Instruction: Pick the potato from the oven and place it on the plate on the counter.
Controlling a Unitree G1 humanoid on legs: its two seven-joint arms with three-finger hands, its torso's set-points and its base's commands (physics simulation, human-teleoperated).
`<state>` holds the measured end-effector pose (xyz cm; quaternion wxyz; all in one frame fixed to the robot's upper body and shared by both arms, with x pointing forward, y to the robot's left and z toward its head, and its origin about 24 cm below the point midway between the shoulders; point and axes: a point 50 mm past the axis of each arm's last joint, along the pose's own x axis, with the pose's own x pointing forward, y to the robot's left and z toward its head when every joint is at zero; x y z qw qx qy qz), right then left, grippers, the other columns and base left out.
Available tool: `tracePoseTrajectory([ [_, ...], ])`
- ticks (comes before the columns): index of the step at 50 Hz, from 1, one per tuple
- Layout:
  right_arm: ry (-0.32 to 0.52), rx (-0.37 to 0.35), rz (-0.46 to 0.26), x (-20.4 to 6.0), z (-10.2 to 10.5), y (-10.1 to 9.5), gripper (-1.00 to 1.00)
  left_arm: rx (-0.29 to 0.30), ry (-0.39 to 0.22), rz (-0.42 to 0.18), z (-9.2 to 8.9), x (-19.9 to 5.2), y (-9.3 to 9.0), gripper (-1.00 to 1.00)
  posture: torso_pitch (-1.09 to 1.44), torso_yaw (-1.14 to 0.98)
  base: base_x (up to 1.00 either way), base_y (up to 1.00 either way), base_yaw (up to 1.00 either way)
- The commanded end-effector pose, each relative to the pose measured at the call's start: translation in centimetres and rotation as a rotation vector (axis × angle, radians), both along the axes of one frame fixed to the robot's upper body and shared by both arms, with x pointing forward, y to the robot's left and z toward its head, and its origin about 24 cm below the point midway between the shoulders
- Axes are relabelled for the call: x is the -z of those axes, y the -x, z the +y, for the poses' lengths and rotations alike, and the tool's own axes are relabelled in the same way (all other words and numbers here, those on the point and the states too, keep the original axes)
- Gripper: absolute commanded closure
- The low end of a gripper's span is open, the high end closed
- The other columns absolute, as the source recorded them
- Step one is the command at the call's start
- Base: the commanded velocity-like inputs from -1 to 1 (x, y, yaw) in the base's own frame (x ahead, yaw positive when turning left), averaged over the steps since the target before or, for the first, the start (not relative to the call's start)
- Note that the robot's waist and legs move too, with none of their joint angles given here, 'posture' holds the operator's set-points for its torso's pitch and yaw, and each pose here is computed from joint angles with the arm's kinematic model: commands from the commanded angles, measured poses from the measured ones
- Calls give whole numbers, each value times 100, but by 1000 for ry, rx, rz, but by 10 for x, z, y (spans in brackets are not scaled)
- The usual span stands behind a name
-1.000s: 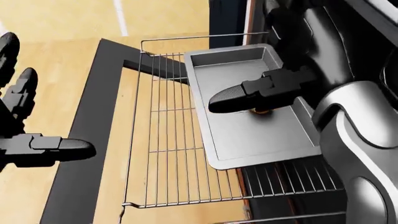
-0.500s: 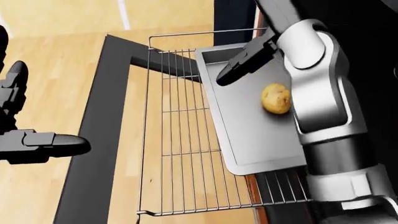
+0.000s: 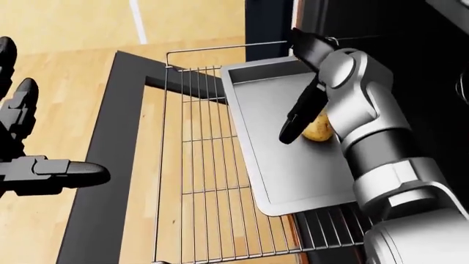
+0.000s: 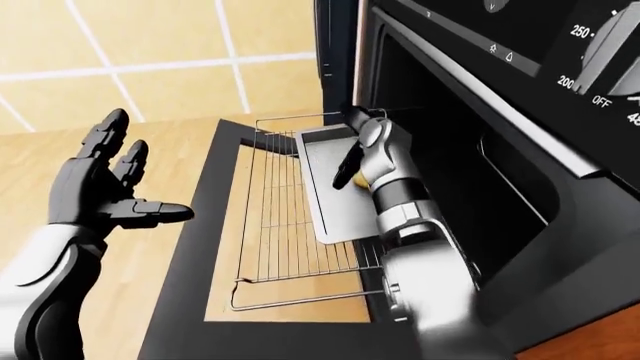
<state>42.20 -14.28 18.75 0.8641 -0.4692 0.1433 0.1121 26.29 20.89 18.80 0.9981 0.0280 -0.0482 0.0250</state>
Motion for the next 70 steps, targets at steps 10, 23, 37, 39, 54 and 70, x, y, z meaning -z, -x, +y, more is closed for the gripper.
tracePoseTrajectory([
  [10,46,92,-158,-20,-11,-8,-100,12,-18,-98,-1,-16,7,-100,0,0,0,0,0],
  [23,192,109,-241,-23,-20,-9,-100,32,-19,-100,-4,-18,8,-100,9,0,0,0,0],
  [37,229,109,-263,-24,-23,-9,-69,30,-21,-97,-3,-16,6,-100,22,0,0,0,0],
  [39,230,108,-265,-23,-23,-9,-59,30,-21,-97,-3,-16,6,-100,23,0,0,0,0],
  [54,277,96,-259,-14,-22,-9,-11,24,-23,-97,-1,-17,9,-100,36,0,0,0,0],
  [70,260,74,-292,-28,-19,-9,100,26,-28,-100,-3,-18,8,-100,45,0,0,0,0],
])
